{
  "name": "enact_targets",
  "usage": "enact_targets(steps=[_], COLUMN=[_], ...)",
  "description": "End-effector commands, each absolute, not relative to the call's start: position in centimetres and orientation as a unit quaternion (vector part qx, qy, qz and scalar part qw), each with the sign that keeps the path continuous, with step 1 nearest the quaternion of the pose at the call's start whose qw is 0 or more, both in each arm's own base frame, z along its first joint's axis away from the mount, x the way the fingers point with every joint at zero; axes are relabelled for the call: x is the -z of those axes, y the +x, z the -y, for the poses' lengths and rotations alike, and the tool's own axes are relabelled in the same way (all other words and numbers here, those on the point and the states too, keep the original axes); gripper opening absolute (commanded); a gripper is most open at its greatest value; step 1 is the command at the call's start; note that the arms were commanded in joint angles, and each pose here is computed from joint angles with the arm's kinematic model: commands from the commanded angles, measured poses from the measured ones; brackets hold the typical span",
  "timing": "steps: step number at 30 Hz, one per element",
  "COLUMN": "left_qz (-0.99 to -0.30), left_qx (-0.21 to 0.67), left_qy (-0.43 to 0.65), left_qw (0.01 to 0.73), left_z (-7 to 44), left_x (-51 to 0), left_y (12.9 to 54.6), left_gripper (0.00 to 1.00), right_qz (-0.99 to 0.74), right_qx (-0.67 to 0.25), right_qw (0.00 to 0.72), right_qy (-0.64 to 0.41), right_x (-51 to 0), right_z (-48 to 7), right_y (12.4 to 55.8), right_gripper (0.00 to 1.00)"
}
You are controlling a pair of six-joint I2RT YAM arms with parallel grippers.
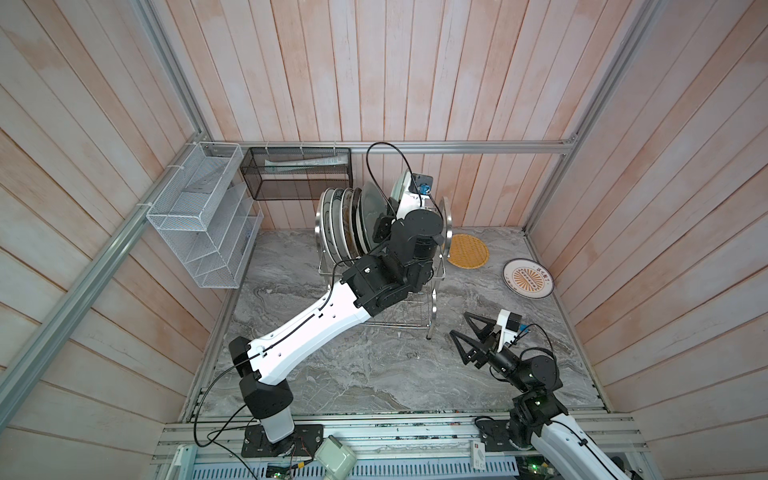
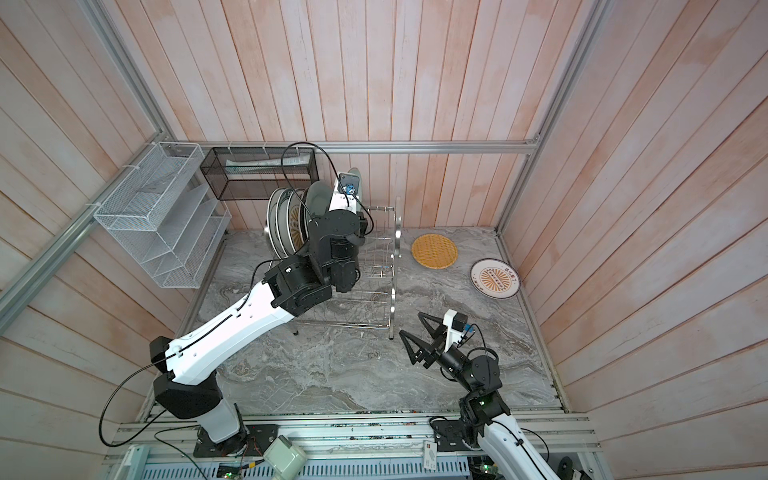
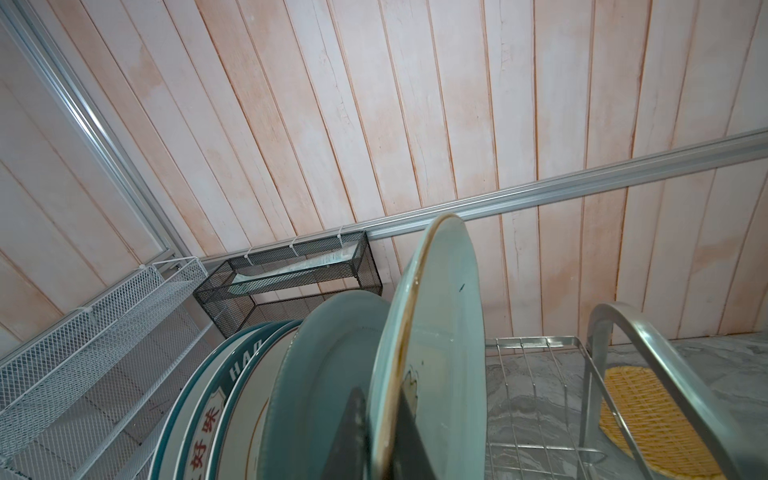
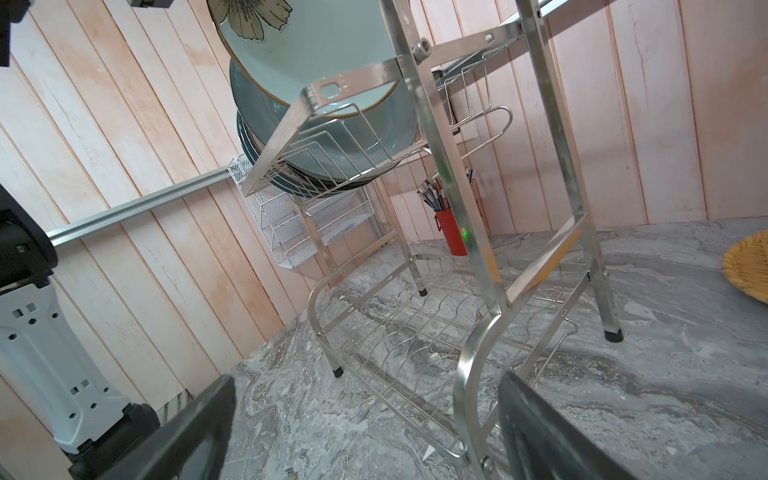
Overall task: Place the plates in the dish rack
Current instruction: 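Carry the plate with the left gripper into the upper rack tier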
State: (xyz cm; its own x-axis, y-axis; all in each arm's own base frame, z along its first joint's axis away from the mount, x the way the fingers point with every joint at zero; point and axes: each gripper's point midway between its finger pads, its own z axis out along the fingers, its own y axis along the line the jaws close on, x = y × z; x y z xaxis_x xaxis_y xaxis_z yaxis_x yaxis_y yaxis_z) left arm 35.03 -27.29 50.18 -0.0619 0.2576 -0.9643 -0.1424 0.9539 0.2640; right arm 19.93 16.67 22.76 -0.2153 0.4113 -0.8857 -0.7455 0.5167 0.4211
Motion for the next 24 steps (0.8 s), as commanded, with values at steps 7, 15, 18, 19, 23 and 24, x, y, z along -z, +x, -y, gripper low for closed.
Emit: enact_targets(steps=[7, 15, 18, 19, 23, 24], left_qz=[-0.729, -0.741, -0.743, -0.743, -0.749, -0.750], left_qx=[-0.097, -0.101, -0.114, -0.116, -0.109, -0.109], left_qy=[0.005, 0.006, -0.006, -0.006, -0.002, 0.001], left_qw=[0.678, 0.664, 0.660, 0.659, 0.654, 0.652], left_z=[26.2, 26.4, 25.3, 25.2, 25.6, 25.7], left_x=[-50.0, -48.6, -48.2, -48.2, -47.6, -47.6], left_y=[36.3, 37.0, 38.0, 38.0, 38.1, 38.1], left_gripper=[0.00, 0.00, 0.00, 0.00, 0.00, 0.00], right_qz=[-0.627, -0.627, -0.627, -0.626, -0.627, -0.627], right_qx=[-0.464, -0.464, -0.463, -0.464, -0.463, -0.463], right_qw=[0.609, 0.610, 0.610, 0.610, 0.610, 0.610], right_qy=[-0.140, -0.142, -0.141, -0.142, -0.141, -0.141], right_x=[-20.5, -20.6, -20.5, -20.6, -20.5, -20.6], right_z=[-16.8, -16.9, -16.9, -16.9, -16.9, -16.9], right_y=[19.7, 19.7, 19.7, 19.7, 19.7, 19.7], right_gripper=[0.98, 0.98, 0.98, 0.98, 0.98, 0.98])
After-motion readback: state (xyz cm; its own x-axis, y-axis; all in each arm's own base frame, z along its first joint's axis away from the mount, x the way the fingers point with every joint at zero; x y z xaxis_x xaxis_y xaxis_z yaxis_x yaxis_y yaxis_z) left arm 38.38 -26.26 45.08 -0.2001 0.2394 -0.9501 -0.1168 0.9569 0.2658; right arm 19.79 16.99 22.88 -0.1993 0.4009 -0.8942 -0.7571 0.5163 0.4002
